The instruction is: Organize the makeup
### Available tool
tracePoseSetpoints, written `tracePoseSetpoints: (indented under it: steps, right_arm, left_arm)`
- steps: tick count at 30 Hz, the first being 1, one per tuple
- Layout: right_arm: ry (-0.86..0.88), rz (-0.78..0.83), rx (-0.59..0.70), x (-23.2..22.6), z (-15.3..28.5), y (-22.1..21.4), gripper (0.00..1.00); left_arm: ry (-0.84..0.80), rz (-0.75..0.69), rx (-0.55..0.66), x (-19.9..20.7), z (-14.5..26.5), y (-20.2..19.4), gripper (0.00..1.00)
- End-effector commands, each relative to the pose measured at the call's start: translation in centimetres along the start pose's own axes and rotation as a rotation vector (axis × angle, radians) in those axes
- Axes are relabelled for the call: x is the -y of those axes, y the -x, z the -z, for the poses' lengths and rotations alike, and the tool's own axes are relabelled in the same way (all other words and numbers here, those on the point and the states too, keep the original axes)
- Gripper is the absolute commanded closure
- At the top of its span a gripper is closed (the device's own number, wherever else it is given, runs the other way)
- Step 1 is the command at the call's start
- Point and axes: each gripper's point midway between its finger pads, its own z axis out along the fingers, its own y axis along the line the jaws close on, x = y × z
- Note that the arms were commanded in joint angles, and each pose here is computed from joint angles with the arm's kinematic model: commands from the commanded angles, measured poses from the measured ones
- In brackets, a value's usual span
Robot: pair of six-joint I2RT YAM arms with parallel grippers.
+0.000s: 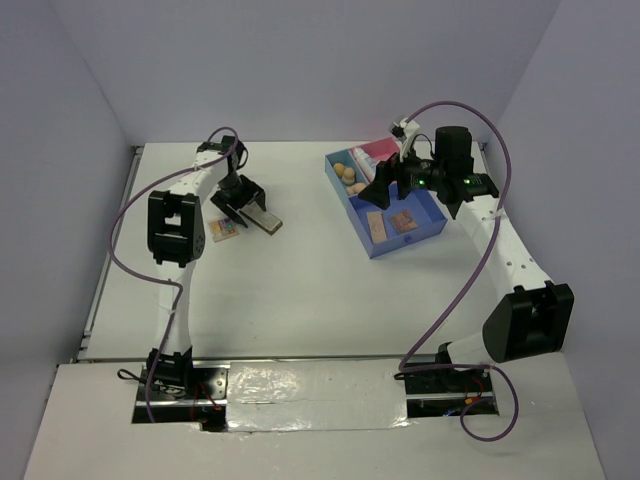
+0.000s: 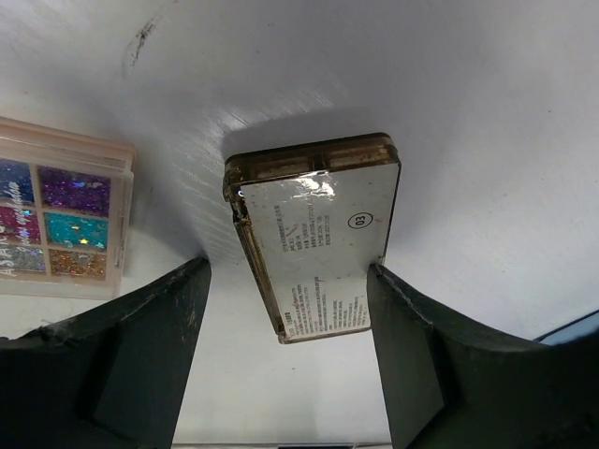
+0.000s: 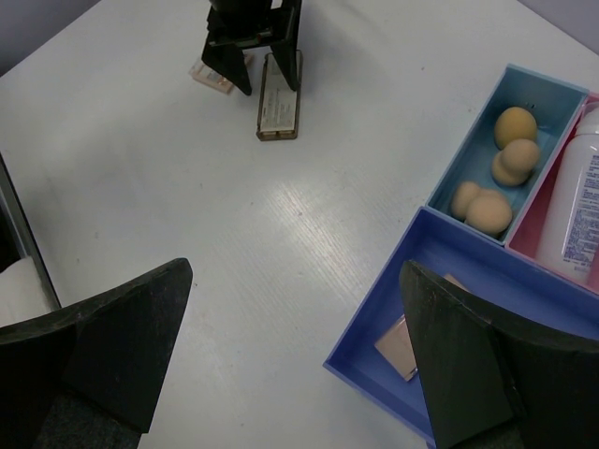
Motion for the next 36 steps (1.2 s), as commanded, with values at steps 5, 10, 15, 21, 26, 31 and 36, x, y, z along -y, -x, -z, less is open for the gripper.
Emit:
tracePoseSetpoints:
  steps: [5,10,15,21,26,31,36]
  right_arm:
    - [0.013,0.048,0.058,-1.1,1.0,2.0,0.0]
    - [0.018,0.045,0.058,-1.2,1.1,2.0,0.0]
    - [0.02,0.043,0.057,-1.1,1.0,1.9,0.0]
    - [0.02,0.04,0.053,-1.1,0.9,1.6,0.0]
    - [0.018,0.039,0.05,-0.9,0.8,1.5,0.01]
    - [0.015,0.037,0.046,-0.8,0.7,1.4,0.0]
    - [0.012,0.038,0.045,-0.7,0.7,1.3,0.0]
  left_arm:
    - [0.44,-0.031,0.044,-11.4,-3.9,-0.1,0.22]
    - [0.345,-0.008,0.058,-9.9,-2.4,-0.2,0.23]
    - [0.236,0.015,0.064,-7.1,-1.0,0.1,0.22]
    - [0.113,0.029,0.033,-4.4,-0.6,-0.2,0.21]
    - [0.038,0.016,0.036,-2.6,-0.2,-0.5,0.22]
    - [-0.063,-0.012,0.041,-0.8,0.5,-0.7,0.22]
    - [-0.116,-0.011,0.069,0.0,1.6,-0.5,0.22]
